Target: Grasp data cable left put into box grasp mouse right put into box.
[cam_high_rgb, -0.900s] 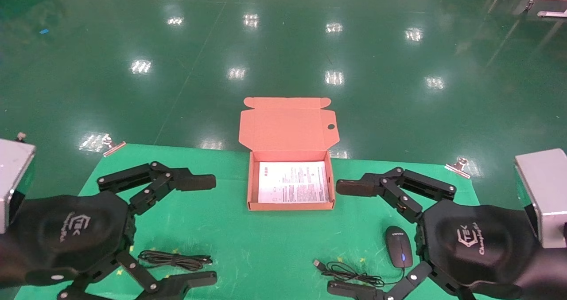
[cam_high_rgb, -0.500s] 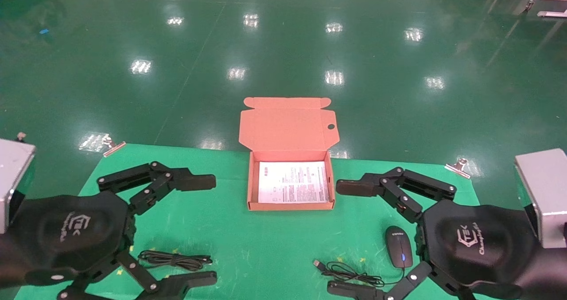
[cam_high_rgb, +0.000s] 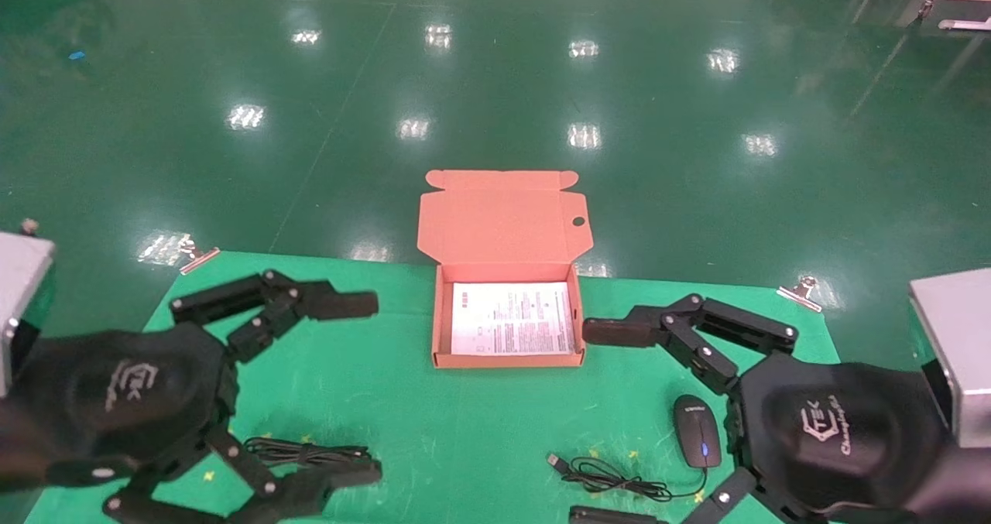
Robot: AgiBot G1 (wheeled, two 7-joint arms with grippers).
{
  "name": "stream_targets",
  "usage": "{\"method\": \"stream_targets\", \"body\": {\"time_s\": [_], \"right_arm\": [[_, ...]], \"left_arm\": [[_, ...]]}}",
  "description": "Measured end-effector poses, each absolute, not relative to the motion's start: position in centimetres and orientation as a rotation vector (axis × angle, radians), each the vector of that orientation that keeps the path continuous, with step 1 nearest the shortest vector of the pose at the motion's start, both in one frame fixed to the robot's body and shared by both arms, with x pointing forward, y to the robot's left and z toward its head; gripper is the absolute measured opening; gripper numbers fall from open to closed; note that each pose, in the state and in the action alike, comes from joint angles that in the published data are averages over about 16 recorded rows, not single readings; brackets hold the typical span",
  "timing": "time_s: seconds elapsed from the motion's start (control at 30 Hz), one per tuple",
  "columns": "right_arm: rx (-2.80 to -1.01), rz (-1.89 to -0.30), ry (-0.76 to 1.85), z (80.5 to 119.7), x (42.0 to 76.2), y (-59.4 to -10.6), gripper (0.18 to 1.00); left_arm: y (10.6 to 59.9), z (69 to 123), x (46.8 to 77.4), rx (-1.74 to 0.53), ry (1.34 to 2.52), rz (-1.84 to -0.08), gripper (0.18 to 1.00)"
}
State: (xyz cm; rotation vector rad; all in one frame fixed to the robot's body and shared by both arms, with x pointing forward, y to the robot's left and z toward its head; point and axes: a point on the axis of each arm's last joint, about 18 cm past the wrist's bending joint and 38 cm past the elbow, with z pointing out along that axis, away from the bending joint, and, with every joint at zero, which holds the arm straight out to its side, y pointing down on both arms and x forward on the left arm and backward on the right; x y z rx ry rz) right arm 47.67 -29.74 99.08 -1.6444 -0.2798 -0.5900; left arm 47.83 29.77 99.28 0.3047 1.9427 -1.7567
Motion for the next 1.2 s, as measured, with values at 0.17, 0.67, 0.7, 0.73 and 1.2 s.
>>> {"method": "stream_targets", "body": {"time_s": [0.17,0.67,0.7,0.73,1.2], "right_arm": [[-1.718,-0.648,-0.352,99.0,48.1,-29.2,1.000],[-2.195,-0.994,-0.794,98.0,53.7,-27.6,1.000],[-2.231,-1.015,-0.826,97.9,54.3,-27.5,1.000],[-2.267,-1.035,-0.855,97.7,54.9,-27.5,1.000],[-2.615,-1.124,-0.980,91.8,61.4,-27.3,1.000]], "left_arm": [[29.3,99.1,48.5,0.335,2.006,-1.661,1.001],[27.8,96.9,54.2,0.413,2.332,-1.024,1.001],[27.8,96.7,54.8,0.419,2.348,-0.974,1.001],[27.8,96.5,55.3,0.426,2.364,-0.924,1.001],[28.0,92.7,62.8,0.437,2.453,-0.363,1.001]]}}
